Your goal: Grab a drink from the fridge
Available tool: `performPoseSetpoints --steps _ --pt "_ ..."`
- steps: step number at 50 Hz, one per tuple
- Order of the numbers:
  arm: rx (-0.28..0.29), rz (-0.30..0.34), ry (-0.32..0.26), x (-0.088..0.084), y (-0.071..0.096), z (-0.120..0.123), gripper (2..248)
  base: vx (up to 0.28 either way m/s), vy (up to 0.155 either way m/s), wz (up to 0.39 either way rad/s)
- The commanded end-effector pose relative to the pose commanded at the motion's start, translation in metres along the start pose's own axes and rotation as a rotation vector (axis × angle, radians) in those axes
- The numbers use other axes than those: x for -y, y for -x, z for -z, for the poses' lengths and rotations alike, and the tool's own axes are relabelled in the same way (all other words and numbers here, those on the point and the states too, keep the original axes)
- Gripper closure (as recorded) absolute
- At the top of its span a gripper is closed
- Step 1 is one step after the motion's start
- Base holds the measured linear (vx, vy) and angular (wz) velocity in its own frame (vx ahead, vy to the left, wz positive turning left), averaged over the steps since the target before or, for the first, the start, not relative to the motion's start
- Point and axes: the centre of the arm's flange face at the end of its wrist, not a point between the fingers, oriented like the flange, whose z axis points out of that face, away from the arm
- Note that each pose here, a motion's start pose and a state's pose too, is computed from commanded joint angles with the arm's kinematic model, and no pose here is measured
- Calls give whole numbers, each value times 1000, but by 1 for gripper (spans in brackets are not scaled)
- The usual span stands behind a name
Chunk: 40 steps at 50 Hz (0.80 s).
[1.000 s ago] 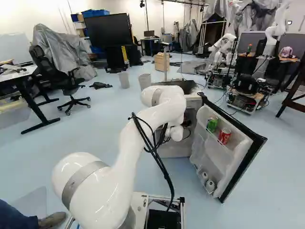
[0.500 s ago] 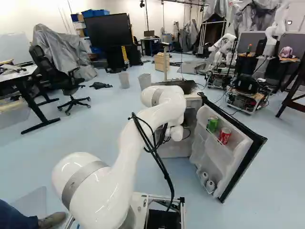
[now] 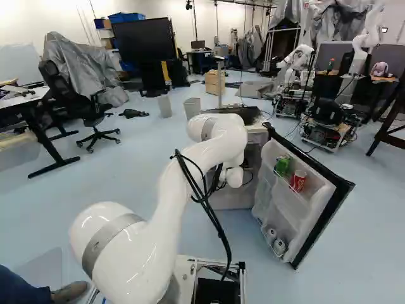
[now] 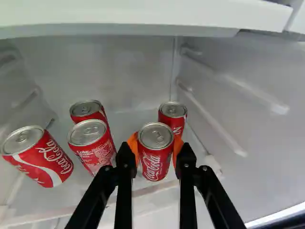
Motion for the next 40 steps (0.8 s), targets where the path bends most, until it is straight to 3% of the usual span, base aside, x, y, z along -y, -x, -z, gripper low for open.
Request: performPoseSetpoints --steps 19,40 --pt "40 -15 5 -1 -1 24 158 0 0 0" --pt "85 -33 11 0 -25 71 158 0 0 0"
